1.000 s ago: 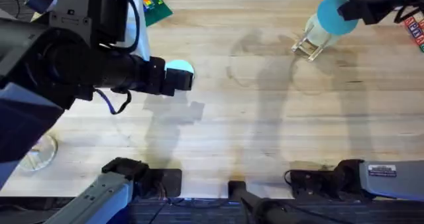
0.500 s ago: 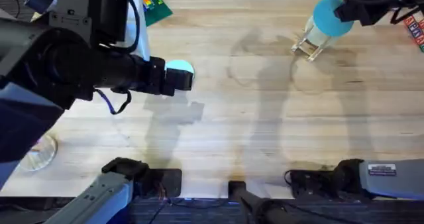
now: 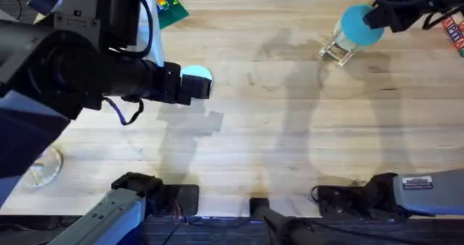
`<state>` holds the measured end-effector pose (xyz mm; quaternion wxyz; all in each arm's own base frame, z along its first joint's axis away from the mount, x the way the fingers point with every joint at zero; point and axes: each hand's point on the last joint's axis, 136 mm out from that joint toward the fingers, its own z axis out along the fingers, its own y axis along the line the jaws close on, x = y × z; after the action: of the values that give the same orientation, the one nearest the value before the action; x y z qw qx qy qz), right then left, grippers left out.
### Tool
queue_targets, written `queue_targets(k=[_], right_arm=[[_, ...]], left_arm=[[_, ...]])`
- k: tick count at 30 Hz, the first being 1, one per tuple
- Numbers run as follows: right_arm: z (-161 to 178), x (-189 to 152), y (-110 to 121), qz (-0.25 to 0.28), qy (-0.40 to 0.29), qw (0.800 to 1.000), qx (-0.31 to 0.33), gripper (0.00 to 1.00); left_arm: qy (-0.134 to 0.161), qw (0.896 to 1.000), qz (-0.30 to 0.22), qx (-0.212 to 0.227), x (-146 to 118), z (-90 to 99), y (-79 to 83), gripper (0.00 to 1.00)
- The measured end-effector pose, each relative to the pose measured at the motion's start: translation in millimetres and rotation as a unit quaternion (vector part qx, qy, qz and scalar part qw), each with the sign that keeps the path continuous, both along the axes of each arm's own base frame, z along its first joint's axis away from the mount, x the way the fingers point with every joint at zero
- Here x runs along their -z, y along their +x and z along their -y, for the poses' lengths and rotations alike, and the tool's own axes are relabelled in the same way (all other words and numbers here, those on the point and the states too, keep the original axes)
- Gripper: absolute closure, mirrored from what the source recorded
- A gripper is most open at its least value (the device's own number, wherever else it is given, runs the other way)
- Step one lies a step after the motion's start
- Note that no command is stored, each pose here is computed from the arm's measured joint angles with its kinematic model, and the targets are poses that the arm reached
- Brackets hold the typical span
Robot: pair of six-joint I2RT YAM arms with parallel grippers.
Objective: Pick up the plates from the table one by one and place each into a slot on the dish rack.
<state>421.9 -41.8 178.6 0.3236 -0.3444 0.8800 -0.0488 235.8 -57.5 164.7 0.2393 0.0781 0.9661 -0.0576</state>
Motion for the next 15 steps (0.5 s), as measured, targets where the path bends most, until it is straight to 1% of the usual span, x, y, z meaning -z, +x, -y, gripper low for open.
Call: queue_targets(k=[15], right_arm=[[1,15,2,-0.017,0.004,1.0,0.0,0.973]], left_arm=[[0.0,1.0,0.0,0.0,0,0.0,0.0,0.008]])
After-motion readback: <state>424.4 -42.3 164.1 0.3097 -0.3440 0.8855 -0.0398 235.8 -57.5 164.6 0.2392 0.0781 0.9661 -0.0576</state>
